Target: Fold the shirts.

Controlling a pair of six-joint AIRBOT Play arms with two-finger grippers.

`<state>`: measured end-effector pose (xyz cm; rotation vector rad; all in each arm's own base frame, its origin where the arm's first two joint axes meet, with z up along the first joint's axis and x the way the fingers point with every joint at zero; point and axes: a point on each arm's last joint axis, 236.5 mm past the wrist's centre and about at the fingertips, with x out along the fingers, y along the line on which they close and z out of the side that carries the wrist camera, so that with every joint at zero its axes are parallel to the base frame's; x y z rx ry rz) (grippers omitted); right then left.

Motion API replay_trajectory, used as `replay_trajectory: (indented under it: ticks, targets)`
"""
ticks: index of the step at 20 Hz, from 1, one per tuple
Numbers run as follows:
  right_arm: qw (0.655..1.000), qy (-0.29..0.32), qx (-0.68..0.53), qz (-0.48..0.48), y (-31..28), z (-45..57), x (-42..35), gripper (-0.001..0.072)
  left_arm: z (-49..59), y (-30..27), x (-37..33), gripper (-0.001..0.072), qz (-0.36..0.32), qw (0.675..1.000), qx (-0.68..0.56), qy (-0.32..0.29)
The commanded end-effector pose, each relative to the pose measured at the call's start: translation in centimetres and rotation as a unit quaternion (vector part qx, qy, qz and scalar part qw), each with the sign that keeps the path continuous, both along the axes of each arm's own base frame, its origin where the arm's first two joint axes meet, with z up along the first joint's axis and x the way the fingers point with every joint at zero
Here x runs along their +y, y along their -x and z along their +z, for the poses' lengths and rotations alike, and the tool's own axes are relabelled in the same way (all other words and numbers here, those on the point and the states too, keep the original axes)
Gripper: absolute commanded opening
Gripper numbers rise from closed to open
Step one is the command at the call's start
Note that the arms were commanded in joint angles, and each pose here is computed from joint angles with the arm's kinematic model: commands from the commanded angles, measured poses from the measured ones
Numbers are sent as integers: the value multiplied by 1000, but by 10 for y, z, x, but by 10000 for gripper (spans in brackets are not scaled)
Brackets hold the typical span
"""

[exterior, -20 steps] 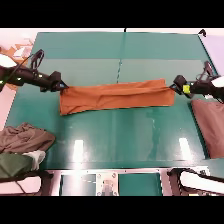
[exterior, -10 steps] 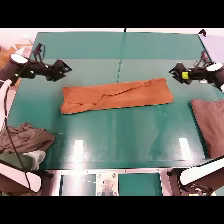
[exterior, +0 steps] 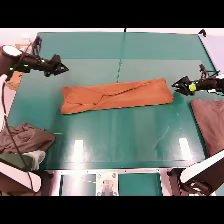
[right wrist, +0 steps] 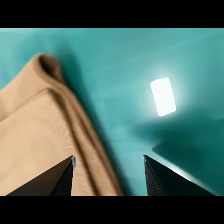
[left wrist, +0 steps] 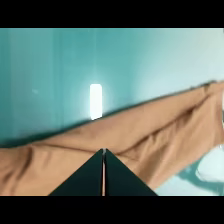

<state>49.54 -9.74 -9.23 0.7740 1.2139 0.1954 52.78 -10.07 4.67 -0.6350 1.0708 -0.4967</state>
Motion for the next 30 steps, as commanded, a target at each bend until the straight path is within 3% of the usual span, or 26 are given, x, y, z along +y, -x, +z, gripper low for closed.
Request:
replay_trajectory:
  ticks: [1,3,6,8,9,13,22,26,30]
  targets:
    - [994,-30,40,92,19,-25,39,501,-9,16,-28,26,-48,998,12,-26]
    - [990,-36,46,128,16,-28,63,478,-16,23,-50,26,-76,996,10,-50]
    - [983,-45,55,171,18,-26,91,366,-22,33,-82,27,-112,991,4,-71]
    - [979,-51,57,189,21,-15,95,66,-24,36,-98,26,-125,989,-3,-80]
    - [977,-52,52,198,20,-5,94,19,-24,35,-105,26,-128,988,-11,-85]
    - [977,-25,5,210,15,67,90,18,-38,33,-158,26,-144,985,-40,-88]
    - [966,35,-80,245,76,234,115,18,-112,91,-344,26,-210,974,-73,-55]
    - [961,53,-114,245,87,265,120,18,-119,110,-383,26,-243,966,-76,-44]
    - [963,54,-119,236,81,263,119,18,-112,104,-379,27,-252,964,-76,-43]
